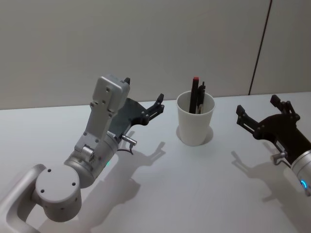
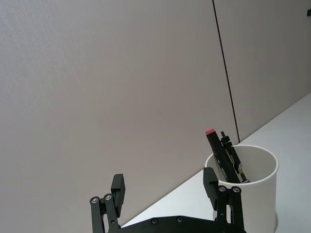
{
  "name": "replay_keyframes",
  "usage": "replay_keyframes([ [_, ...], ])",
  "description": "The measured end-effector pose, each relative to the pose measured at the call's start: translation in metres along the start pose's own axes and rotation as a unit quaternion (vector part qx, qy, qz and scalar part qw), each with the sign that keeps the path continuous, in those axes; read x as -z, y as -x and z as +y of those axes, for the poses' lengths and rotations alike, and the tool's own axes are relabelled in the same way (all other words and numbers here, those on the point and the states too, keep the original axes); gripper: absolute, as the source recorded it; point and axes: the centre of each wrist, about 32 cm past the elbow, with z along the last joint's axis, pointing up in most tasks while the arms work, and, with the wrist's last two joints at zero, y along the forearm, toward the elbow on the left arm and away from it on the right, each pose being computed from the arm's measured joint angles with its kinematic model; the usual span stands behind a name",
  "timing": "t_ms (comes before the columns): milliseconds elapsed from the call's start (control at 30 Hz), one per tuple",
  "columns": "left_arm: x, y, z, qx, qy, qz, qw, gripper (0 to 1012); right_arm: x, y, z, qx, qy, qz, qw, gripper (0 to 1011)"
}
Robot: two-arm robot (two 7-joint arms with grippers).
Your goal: Place the pen into the pen holder.
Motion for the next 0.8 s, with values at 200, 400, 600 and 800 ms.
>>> replay_keyframes([
  [200,0.0000,0.0000,0.0000,0.000,0.000,0.000,1.0000,1001,0.0000,0.0000,0.0000,0.000,0.000,0.000,1.0000,1002],
  [400,0.0000,0.0000,0.0000,0.000,0.000,0.000,1.0000,1001,0.0000,0.0000,0.0000,0.000,0.000,0.000,1.0000,1002],
  [600,0.0000,0.0000,0.0000,0.000,0.000,0.000,1.0000,1001,0.0000,0.0000,0.0000,0.000,0.000,0.000,1.0000,1001],
  [800,0.0000,0.0000,0.0000,0.000,0.000,0.000,1.0000,1001,0.0000,0.0000,0.0000,0.000,0.000,0.000,1.0000,1002],
])
